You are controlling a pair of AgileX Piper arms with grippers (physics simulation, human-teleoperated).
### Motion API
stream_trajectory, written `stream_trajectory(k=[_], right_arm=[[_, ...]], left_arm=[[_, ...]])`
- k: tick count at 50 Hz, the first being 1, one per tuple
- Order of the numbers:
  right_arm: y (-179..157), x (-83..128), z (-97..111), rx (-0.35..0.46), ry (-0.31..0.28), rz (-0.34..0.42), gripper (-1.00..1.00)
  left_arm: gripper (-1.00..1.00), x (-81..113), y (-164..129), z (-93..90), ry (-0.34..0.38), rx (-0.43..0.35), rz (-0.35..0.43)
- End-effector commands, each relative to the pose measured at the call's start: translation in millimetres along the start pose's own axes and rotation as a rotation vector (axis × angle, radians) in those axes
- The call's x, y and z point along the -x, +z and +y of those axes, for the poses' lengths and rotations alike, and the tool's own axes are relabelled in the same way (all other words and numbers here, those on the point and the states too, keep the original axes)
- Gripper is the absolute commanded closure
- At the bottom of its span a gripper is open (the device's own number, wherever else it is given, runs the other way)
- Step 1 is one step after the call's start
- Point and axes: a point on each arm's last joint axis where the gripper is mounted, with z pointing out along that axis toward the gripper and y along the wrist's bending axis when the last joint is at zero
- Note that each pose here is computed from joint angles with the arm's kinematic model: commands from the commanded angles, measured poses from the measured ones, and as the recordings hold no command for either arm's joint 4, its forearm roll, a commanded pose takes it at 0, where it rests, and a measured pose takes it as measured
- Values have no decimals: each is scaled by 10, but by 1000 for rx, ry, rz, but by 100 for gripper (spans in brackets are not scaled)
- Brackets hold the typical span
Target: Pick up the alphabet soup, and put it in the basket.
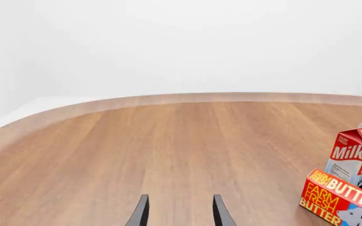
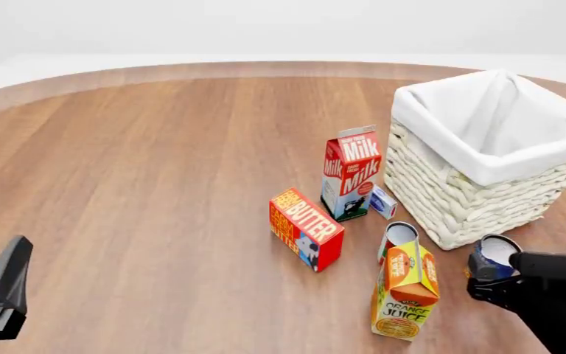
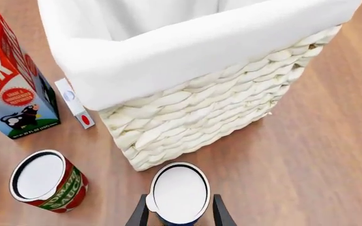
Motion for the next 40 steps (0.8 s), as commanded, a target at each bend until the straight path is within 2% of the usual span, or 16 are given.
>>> stream_trajectory(k=[1, 19, 20, 40], right_arm=[[47, -74, -2, -2, 2, 23, -100], [104, -181, 11, 4, 3, 58, -100], [56, -92, 12, 5, -4, 31, 100], [-149, 128, 2, 3, -13, -13, 100]], left_arm=[[-100, 0, 0, 0, 0, 0, 0], [-100, 0, 0, 0, 0, 0, 0], [-100, 0, 0, 0, 0, 0, 0], [-100, 0, 0, 0, 0, 0, 0]])
